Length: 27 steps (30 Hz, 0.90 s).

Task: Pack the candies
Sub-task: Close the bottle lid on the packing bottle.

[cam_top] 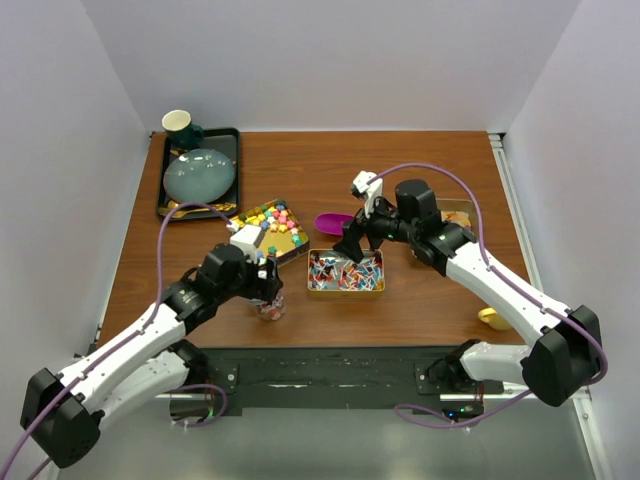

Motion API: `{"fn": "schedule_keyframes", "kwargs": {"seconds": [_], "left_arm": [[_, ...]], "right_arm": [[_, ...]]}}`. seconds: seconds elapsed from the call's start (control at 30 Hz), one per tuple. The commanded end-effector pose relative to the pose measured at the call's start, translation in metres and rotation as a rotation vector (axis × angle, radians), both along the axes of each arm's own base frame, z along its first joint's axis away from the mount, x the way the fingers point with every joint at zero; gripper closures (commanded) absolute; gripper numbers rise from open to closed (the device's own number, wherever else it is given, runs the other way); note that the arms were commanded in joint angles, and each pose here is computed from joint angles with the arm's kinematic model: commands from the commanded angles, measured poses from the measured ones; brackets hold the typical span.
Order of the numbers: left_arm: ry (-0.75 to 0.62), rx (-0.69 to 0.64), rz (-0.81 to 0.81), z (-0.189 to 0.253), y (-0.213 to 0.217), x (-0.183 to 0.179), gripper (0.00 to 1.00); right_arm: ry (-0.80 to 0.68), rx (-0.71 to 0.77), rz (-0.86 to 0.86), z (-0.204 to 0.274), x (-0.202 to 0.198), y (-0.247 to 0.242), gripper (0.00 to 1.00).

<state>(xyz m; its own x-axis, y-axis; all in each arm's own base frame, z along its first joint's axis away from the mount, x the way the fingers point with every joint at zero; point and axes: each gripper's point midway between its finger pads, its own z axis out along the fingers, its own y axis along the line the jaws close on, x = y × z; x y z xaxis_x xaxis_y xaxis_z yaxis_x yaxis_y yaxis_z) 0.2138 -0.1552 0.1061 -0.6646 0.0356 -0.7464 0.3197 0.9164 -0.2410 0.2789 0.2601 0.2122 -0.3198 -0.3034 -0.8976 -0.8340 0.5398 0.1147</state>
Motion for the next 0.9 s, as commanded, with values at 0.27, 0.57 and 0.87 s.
{"fn": "schedule_keyframes", "kwargs": {"seconds": [0.27, 0.57, 0.87], "left_arm": [[-0.111, 0.019, -0.126, 0.007, -0.033, -0.014, 0.37], [-0.163, 0.037, -0.2, -0.006, -0.048, -0.025, 0.38], [-0.283, 0.091, -0.26, 0.005, -0.06, -0.011, 0.37]], "right_arm": [[-0.086, 0.026, 0.003, 0.005, 0.005, -0.001, 0.01], [-0.105, 0.001, 0.01, 0.0, -0.001, -0.009, 0.01], [-0.12, 0.008, -0.001, 0.0, -0.003, -0.014, 0.01]]}}
